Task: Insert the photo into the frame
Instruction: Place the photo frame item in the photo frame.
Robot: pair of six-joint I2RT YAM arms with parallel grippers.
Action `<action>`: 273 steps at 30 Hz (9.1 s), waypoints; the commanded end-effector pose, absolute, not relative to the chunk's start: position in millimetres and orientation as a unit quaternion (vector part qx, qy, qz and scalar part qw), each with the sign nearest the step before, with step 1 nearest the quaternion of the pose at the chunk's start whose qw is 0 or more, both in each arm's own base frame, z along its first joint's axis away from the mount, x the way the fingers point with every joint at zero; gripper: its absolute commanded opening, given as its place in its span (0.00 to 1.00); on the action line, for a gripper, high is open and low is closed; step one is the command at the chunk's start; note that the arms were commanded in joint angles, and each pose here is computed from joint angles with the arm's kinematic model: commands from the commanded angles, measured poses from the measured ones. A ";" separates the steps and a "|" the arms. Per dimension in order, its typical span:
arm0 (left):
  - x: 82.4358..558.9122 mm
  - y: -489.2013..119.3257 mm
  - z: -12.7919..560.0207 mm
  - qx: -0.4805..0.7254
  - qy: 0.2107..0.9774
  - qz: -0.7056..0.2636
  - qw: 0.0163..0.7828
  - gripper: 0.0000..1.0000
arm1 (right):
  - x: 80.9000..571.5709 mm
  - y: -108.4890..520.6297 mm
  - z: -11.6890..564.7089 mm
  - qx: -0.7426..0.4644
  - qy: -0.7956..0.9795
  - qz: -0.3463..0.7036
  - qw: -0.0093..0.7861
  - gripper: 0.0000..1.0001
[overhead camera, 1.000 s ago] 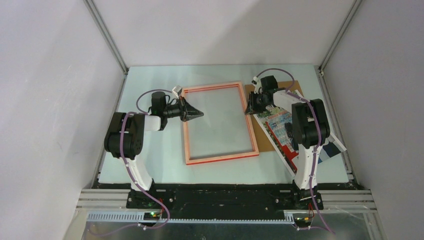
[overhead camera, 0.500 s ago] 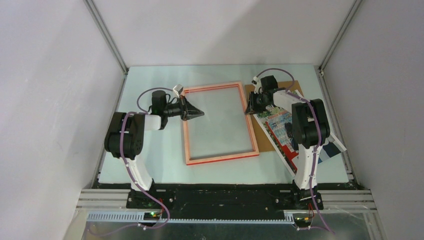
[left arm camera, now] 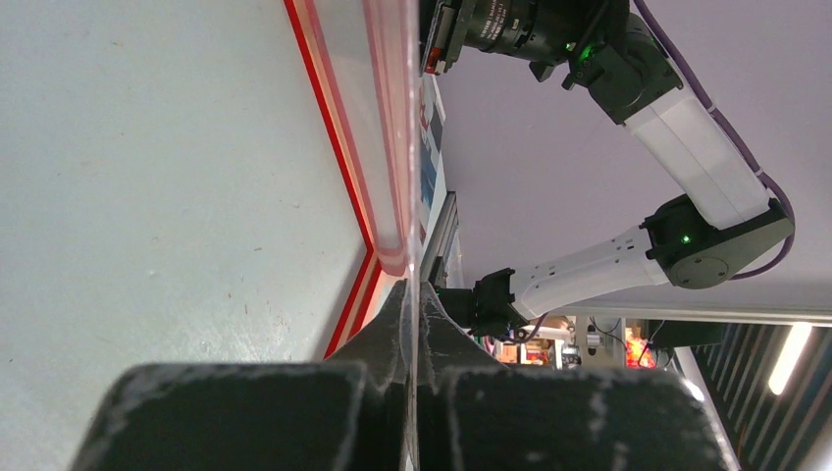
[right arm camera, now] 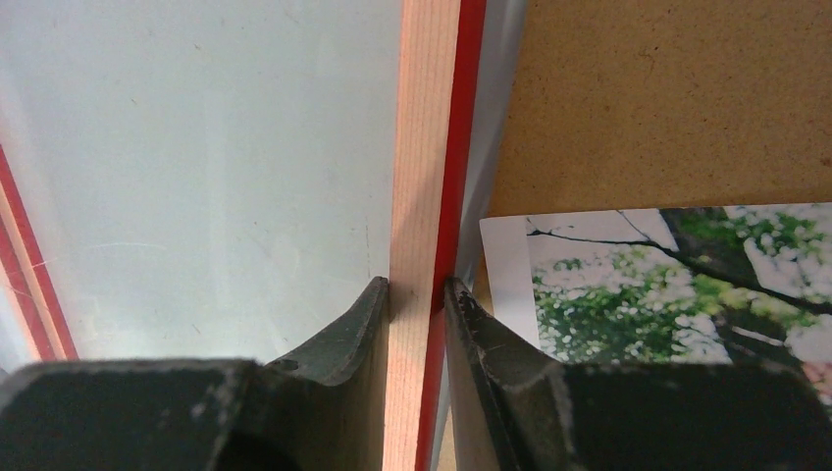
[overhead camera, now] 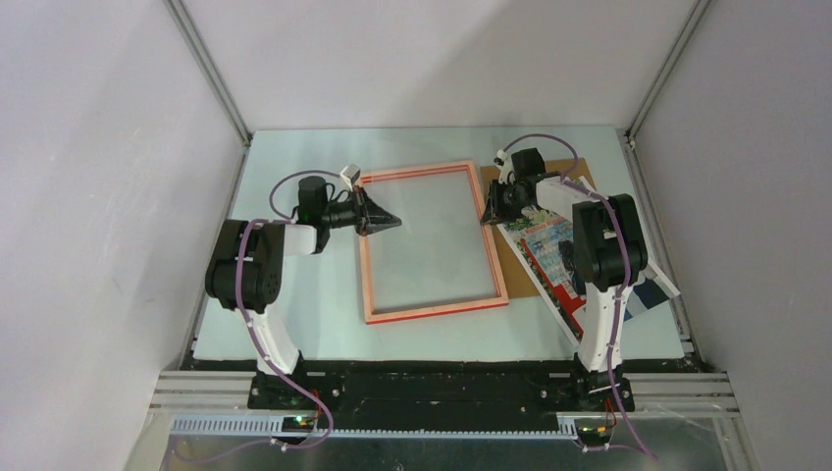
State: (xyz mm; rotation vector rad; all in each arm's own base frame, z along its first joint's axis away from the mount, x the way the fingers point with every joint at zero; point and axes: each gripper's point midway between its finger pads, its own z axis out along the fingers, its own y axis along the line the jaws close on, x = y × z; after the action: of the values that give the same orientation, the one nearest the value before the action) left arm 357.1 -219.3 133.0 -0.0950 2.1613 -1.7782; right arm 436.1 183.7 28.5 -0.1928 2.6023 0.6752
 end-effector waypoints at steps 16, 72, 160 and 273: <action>353.4 -222.2 111.4 0.007 0.782 -0.603 0.160 0.00 | 444.6 186.3 37.0 -0.079 0.937 0.247 0.235 0.28; 361.6 -199.3 48.6 -0.045 0.871 -0.470 0.131 0.22 | 429.5 210.9 36.5 -0.097 0.935 0.258 0.225 0.32; 350.8 -157.2 30.8 -0.060 0.922 -0.363 0.120 0.71 | 426.5 297.4 116.9 -0.246 0.890 0.228 0.308 0.66; 336.7 -90.6 77.8 -0.019 0.948 -0.255 0.191 0.74 | 392.2 350.3 66.1 -0.317 0.893 0.206 0.246 0.68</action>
State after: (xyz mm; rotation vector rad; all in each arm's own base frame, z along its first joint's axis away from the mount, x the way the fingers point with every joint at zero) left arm 327.1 -98.0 60.0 -0.1209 2.7280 -0.7807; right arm 388.6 357.2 34.4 -0.8834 2.4820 0.5775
